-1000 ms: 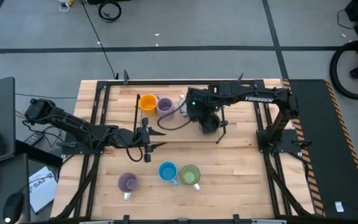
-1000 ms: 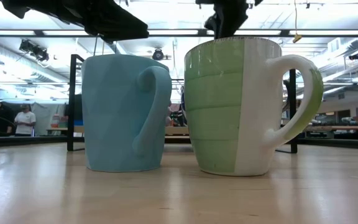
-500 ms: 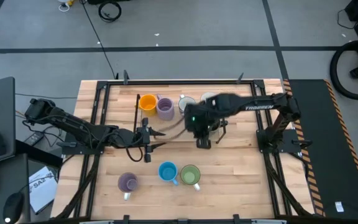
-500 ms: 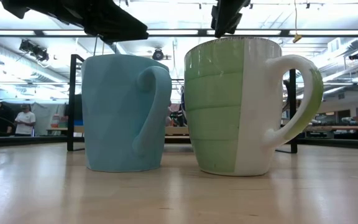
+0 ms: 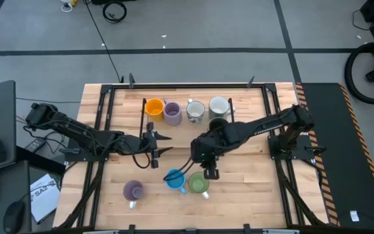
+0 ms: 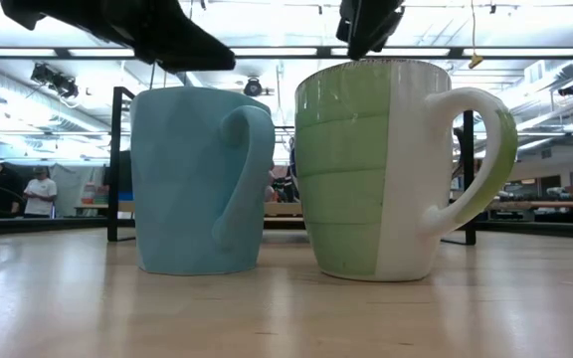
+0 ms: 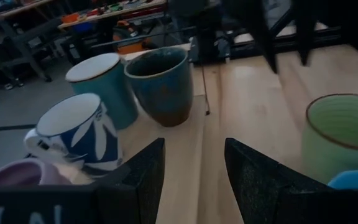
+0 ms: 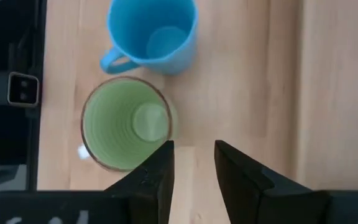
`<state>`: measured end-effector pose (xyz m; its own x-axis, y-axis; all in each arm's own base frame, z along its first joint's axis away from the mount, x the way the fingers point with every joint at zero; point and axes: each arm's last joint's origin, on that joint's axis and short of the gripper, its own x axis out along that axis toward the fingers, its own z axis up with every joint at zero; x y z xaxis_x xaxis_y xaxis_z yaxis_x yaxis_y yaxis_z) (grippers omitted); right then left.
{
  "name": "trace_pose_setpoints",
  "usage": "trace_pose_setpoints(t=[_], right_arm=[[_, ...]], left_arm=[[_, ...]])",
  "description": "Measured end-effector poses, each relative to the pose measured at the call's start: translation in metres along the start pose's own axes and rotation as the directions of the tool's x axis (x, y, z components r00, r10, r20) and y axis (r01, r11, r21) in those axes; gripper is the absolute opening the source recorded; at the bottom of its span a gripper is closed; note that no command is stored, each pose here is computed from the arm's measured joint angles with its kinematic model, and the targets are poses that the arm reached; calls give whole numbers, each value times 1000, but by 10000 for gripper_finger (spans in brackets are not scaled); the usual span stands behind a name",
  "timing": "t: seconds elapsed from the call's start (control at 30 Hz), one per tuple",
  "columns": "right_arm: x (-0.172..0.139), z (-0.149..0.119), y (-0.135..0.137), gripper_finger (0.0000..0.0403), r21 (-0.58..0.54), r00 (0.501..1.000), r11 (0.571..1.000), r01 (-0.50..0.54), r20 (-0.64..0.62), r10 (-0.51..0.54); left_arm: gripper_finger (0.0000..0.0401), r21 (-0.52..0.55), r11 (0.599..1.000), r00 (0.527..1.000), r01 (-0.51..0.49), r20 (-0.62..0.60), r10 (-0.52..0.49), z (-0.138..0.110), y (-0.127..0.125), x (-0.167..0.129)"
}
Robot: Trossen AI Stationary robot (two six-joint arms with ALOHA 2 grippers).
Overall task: Place coffee mugs
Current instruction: Put the green mug on the shelf
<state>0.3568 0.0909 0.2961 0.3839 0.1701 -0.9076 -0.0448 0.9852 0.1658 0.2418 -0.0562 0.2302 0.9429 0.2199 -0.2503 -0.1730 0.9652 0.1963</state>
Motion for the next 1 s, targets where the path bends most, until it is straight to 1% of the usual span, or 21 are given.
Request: trace_pose_setpoints(t=[0.13,0.3,0.47,0.53,0.77,1.0], right_arm=[[18,4,8,128,3,999,999,-38,-16,38],[38,9,13,129,3,996,998,-57,-62,57],[56,14,17,129,-6,994,999,-47,-99,46],[61,14,18,129,-22,993,1000,-16,-117,13],[63,13,21,129,-73,992,995,61,-103,-68],[70,8,21,133,-97,991,994,58,-117,-70]], left_arm=[[174,5,1000,1000,-10,3,10,0,0,0],[174,13,1000,999,-24,28,24,6,3,-8],[174,16,998,998,-54,31,54,9,3,-16],[174,27,998,998,-61,19,60,9,4,-18],[174,57,996,998,-64,22,63,10,3,-20],[174,76,994,997,-73,20,72,9,4,-20]])
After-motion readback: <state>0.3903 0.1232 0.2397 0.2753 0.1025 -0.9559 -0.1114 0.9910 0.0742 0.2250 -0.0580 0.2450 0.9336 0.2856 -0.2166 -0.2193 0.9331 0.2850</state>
